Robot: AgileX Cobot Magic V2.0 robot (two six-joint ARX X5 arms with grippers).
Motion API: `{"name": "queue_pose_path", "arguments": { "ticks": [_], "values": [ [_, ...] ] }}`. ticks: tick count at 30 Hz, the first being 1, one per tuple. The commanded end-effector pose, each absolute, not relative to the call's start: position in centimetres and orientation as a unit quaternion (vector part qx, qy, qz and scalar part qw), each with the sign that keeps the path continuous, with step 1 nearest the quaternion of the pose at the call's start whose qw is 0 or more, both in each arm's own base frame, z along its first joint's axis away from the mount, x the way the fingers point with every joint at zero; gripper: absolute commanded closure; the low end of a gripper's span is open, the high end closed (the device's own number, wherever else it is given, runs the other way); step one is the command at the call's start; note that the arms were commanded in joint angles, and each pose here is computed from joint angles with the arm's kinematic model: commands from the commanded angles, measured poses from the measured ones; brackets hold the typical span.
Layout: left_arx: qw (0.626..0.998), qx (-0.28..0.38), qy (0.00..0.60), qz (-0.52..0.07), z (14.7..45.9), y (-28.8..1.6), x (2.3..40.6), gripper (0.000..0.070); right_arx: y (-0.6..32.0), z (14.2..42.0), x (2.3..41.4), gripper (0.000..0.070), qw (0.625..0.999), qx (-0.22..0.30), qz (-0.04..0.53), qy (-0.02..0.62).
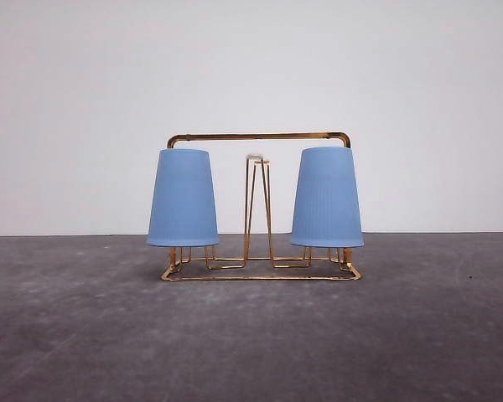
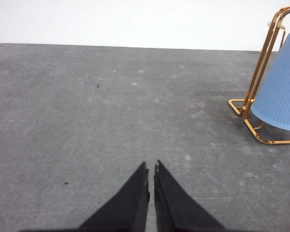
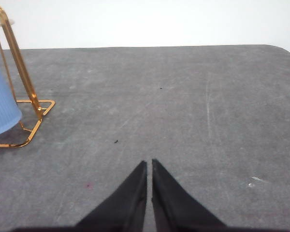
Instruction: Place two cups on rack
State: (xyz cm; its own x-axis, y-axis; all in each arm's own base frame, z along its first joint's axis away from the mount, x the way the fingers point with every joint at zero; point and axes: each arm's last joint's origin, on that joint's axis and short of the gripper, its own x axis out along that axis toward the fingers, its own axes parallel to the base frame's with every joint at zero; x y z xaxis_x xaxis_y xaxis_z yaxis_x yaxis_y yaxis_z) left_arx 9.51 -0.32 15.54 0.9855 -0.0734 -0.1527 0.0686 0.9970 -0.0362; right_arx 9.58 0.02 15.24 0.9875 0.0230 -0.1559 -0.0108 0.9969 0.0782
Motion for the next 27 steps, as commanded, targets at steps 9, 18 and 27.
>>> {"name": "queue_pose_path", "arguments": {
  "ticks": [9, 18, 27],
  "values": [
    [0.996, -0.017, 0.077, -0.036, 15.20, -0.32, 9.60, 0.0700, 0.02, 15.23, 9.61, 0.0686, 0.997, 0.036, 0.008, 0.074],
    [0.996, -0.017, 0.077, -0.036, 15.20, -0.32, 9.60, 0.0700, 0.02, 15.23, 9.61, 0.0686, 0.997, 0.036, 0.008, 0.074],
    [0.996, -0.017, 0.076, -0.036, 15.20, -0.32, 9.60, 0.0700, 0.02, 15.23, 9.61, 0.0686, 0.997, 0.036, 0.008, 0.074]
  ]
}}
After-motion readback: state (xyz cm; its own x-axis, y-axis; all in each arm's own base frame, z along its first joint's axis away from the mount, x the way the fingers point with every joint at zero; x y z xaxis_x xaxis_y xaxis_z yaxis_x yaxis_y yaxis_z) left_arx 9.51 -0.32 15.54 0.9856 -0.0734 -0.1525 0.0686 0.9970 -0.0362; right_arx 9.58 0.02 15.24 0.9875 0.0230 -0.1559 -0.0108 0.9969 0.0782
